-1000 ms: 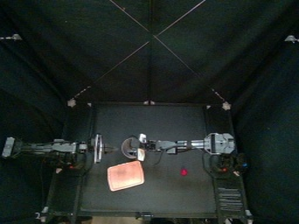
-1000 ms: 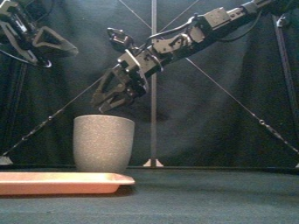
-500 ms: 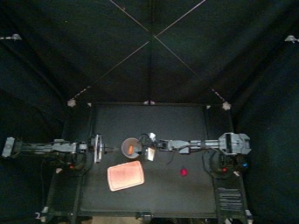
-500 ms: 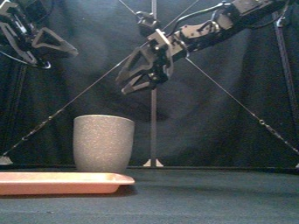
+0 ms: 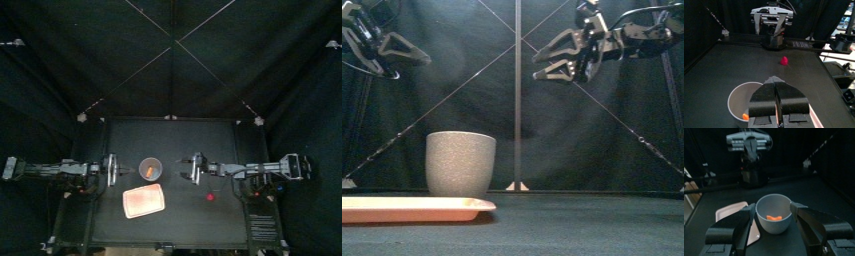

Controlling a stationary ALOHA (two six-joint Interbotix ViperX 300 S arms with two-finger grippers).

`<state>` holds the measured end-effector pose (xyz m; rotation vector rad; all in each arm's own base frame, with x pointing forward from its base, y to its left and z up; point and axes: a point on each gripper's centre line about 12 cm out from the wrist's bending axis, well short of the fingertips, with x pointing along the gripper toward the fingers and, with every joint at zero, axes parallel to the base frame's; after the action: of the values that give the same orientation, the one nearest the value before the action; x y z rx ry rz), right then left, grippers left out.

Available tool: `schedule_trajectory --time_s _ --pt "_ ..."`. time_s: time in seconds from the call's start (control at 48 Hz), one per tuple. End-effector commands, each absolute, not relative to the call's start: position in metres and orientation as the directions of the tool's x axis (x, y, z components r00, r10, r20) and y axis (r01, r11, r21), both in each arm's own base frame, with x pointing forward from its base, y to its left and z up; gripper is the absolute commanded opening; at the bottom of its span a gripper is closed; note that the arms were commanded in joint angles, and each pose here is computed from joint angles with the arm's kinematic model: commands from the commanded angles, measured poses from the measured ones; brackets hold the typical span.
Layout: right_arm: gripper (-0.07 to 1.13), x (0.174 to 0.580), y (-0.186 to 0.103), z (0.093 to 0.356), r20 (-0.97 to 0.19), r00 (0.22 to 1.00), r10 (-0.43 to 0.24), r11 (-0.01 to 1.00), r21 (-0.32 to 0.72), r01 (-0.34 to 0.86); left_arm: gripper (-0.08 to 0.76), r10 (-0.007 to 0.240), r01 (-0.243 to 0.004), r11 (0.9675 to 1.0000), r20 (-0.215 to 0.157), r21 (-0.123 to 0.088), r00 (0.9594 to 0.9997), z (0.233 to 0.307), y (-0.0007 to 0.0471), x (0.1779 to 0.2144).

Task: Pick the tangerine then place it in the grey bowl
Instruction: Drop tangerine in the grey bowl and return to neutral

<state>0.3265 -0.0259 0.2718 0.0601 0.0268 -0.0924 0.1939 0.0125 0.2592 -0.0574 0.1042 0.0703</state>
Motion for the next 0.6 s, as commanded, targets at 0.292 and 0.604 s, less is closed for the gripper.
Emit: schedule_trajectory --time_s 0.292,0.604 --pt "0.93 0.294 -0.015 0.254 0.026 0.998 -0.062 0.997 0.051 0.061 0.030 0.075 -0.076 0.9955 -0.016 -0.056 0.9970 0.2649 0.0136 0.1934" --pt "0.93 0.293 -0.011 0.252 0.021 0.999 -0.047 0.998 0.043 0.046 0.030 0.075 -0.076 0.9955 -0.010 -0.056 0.9971 0.2665 0.0135 0.1937"
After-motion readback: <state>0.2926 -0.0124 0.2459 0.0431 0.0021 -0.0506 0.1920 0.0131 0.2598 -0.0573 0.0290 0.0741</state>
